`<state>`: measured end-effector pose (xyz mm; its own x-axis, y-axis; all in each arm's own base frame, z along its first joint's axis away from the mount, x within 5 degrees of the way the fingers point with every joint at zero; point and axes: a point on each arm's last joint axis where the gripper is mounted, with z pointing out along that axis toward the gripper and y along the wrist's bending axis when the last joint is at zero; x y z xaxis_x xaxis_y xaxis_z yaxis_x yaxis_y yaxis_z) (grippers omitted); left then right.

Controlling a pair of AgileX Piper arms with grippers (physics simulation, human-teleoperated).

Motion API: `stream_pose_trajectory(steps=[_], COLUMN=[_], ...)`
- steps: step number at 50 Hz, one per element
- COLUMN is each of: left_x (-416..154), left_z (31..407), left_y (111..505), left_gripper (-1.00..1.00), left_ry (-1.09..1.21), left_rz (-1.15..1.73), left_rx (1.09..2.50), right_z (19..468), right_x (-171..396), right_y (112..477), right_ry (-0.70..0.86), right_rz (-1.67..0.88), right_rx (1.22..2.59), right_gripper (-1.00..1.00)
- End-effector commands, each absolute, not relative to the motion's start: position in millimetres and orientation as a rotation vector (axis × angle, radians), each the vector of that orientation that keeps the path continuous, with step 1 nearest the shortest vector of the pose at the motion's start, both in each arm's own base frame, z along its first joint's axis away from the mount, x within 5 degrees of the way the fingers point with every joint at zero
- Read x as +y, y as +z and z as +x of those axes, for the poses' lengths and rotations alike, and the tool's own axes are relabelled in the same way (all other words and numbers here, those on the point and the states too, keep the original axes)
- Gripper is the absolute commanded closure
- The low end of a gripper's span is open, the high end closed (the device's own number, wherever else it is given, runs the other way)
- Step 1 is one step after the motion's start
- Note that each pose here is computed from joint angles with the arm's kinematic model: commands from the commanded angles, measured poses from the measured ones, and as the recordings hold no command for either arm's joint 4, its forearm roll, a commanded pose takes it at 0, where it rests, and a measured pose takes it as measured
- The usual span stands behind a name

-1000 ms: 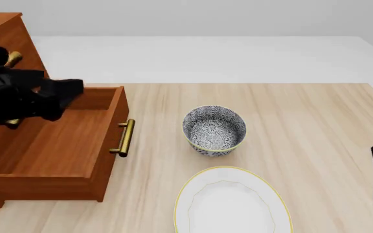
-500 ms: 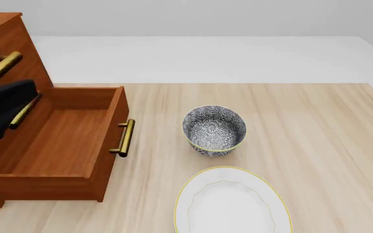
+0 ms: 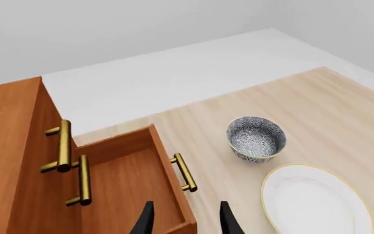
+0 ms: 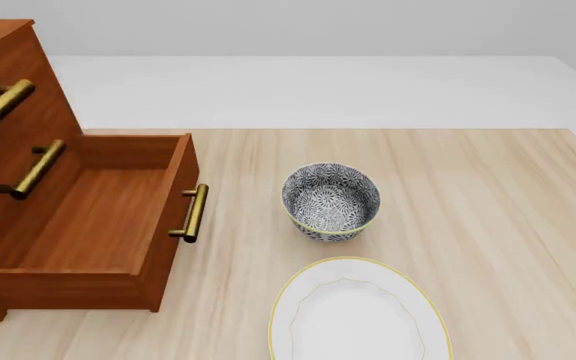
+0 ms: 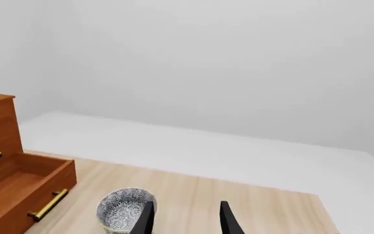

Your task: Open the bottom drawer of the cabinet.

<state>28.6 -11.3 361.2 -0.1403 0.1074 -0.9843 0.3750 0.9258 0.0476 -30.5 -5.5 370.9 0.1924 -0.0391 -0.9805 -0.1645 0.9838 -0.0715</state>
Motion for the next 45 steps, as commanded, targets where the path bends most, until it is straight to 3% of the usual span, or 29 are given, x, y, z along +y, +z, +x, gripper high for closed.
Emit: stream_pose_trajectory(steps=[1, 26, 45], left_x=[-3, 16, 22], left_z=[7, -41, -61], left_y=[358, 359, 354], left_gripper=[-1.0, -1.0, -1.0], left_ry=[-0.248, -0.216, -0.217], left_rz=[0.388, 0.394, 0.36], left_rx=[1.713, 1.743, 1.795], right_z=[-56, -102, -94], right_x=[-12, -25, -27], right_y=[387, 397, 384], right_ry=[0.086, 0.116, 0.14], right_rz=[-0.227, -0.259, -0.308], right_rx=[1.412, 1.559, 1.667], right_gripper=[-1.0, -1.0, -1.0])
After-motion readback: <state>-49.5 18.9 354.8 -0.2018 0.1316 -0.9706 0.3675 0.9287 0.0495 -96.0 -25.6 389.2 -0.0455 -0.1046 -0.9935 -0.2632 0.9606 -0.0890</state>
